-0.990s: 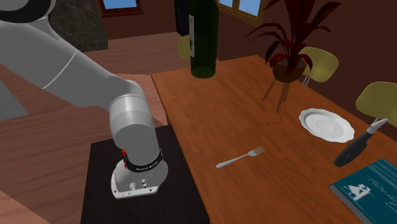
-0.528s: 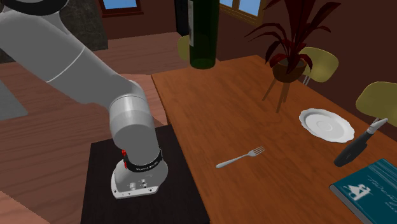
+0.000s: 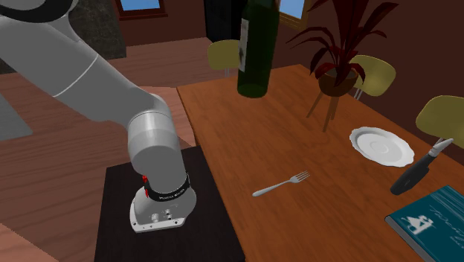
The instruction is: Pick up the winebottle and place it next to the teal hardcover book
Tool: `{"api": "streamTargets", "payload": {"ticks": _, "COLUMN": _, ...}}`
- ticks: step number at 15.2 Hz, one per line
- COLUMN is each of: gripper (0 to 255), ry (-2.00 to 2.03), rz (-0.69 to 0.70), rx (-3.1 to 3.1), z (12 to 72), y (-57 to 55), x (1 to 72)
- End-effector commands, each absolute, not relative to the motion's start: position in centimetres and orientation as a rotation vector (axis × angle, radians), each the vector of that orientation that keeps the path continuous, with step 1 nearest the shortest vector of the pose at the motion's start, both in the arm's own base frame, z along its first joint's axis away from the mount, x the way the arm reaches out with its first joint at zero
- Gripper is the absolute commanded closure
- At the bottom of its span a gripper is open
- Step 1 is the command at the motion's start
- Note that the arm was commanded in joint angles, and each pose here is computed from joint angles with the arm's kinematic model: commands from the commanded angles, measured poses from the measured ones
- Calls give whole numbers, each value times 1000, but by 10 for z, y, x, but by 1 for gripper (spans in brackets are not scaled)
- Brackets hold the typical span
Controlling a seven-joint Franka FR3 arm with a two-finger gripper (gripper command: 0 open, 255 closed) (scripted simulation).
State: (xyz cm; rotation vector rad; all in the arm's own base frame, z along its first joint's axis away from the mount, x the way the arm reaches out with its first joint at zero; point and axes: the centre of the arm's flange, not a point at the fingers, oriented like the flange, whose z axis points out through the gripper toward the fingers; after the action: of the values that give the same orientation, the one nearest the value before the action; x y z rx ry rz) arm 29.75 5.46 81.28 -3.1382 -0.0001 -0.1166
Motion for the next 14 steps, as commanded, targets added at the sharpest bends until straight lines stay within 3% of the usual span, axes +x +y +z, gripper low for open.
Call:
{"api": "streamTargets", "payload": {"ticks": 1, "gripper": 255, "ry": -2, "rz": -119, "rx": -3138, "z": 799, "y": 33, "x": 306}}
{"api": "streamTargets", "payload": {"ticks": 14, "gripper": 255, "ry": -2, "rz": -119, "rx": -3138, "z": 707, "y": -90, "x": 384}}
